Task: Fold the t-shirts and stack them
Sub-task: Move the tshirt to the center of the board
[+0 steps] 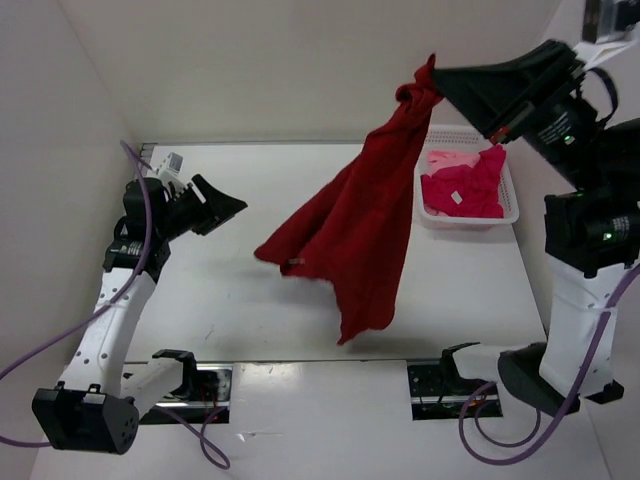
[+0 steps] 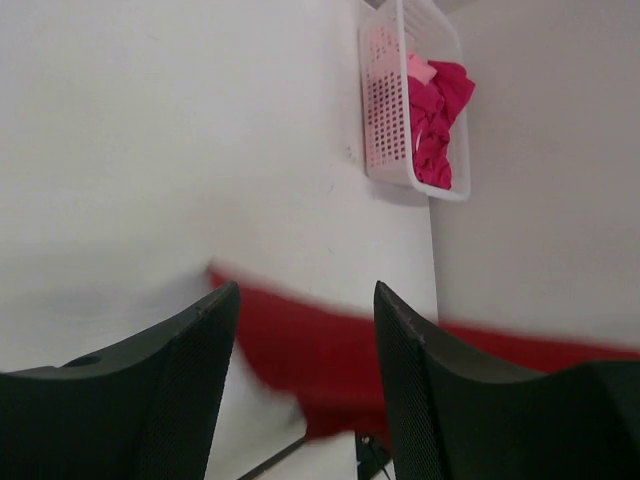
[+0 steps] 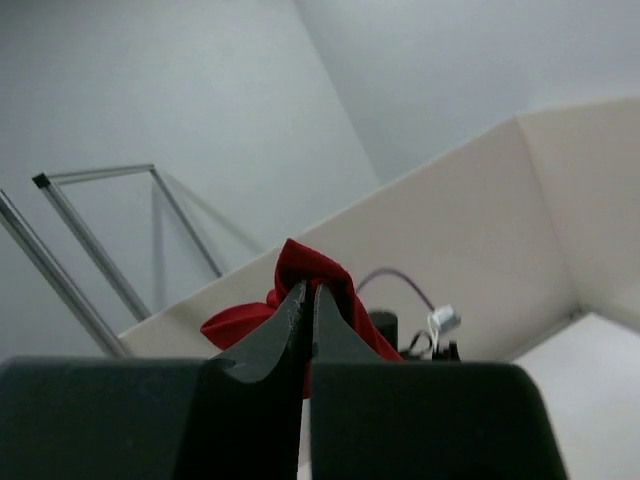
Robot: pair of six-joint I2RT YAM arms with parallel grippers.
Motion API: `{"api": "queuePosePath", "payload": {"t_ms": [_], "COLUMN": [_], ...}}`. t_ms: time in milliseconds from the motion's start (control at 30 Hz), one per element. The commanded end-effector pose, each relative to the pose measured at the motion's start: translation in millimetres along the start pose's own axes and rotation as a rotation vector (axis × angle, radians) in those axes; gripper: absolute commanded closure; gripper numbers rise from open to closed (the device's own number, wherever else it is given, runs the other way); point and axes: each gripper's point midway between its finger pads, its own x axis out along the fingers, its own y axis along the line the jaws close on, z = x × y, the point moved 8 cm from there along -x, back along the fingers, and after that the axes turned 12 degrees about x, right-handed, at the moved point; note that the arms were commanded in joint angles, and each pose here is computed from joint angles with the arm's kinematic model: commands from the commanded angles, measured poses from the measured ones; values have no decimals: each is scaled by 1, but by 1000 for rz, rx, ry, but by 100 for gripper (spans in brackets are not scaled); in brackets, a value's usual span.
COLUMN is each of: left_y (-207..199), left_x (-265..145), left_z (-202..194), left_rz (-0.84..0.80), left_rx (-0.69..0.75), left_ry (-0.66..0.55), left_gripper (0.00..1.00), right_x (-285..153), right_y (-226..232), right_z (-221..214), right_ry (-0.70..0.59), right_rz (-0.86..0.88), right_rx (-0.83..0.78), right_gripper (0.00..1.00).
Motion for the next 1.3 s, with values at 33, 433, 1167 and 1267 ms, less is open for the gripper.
{"api": "queuePosePath", "payload": {"t_ms": [33,433,1167,1267], "left_y": [-3,31,38,35], "left_x": [1,3,54,61], "left_z": [8,-74,-162,-159], "left_rz": [-37,52,158,145], "left_rx": [39,134,95,73], "left_ry": [-30,232,487,455], "left_gripper": [35,35,27,27], "right_x": [6,-41,-9,-23], "right_y": [-120,-329,-375,-375], "right_z": [-38,-119,-30,-42], "right_ry": [85,126,-69,-38], "right_rz": [-244,-833,-991,-1019], "right_rx": [159,227,99,121], "right_gripper": [100,100,46,43]}}
